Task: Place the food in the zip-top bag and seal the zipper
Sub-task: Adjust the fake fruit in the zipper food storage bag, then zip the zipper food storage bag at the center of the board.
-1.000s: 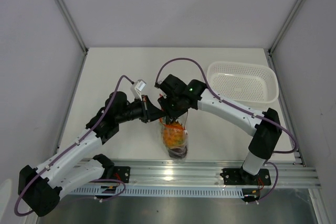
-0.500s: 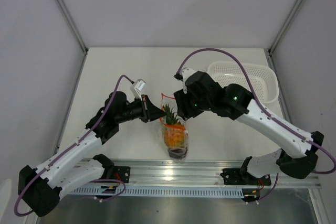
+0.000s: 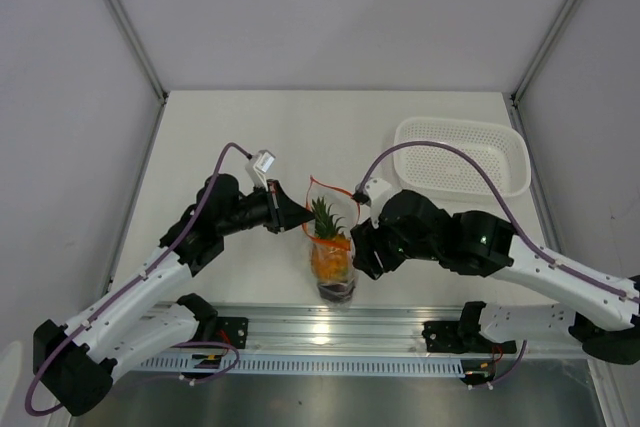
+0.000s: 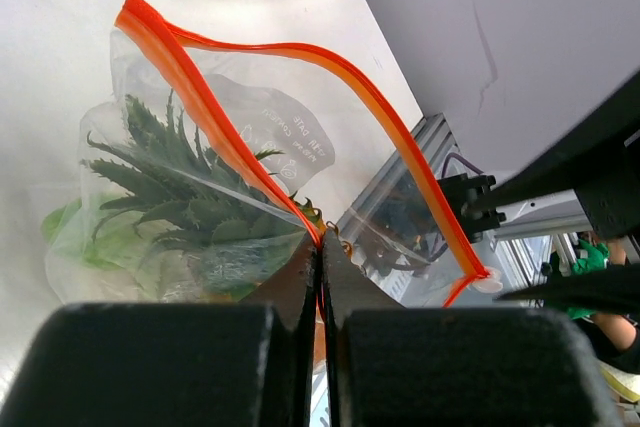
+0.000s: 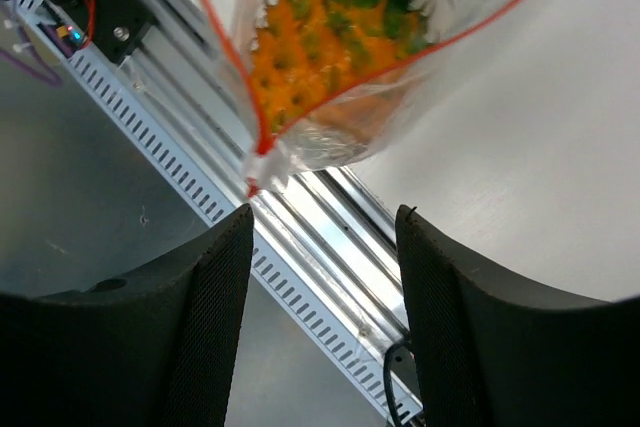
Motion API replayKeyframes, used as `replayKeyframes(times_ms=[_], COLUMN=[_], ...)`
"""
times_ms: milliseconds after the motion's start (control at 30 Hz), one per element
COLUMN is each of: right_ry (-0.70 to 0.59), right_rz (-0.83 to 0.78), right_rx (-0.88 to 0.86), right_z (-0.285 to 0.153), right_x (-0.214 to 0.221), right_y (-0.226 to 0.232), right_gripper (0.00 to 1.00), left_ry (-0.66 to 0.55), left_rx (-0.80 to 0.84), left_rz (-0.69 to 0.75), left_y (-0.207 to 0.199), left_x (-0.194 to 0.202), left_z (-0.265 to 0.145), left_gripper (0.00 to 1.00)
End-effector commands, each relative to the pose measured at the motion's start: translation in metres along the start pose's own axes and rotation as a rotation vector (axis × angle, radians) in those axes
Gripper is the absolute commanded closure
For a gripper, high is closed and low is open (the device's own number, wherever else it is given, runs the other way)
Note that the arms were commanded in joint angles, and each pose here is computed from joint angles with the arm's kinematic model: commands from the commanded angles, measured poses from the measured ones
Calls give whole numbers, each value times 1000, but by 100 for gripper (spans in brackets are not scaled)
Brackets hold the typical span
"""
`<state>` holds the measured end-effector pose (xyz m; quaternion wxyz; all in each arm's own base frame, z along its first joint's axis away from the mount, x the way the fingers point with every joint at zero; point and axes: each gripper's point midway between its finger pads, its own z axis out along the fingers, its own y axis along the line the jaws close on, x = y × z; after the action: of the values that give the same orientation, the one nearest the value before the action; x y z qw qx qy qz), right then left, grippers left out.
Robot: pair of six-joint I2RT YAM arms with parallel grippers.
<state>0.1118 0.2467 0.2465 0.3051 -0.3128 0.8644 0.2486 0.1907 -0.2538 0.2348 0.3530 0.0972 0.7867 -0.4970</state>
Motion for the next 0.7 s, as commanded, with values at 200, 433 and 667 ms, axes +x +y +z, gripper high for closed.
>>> replayKeyframes(times_ms=[200,433,667], right_ry=[-86,-129,-179], right_rz=[-63,-64,-171], right_rx=[-9,71,52], right_z=[30,48,36], right_x=[-14,-23,-41], right_y=[24,14,17], right_gripper=[40,61,100], left_ry=[-55,-52,-113], left_rx=[41,34,-30], left_rz=[38,40,68], left_y=[-21,-19,-10], left_x=[-20,-18,-22], left_z=[-4,-6,-19], left_gripper=[99,99,99])
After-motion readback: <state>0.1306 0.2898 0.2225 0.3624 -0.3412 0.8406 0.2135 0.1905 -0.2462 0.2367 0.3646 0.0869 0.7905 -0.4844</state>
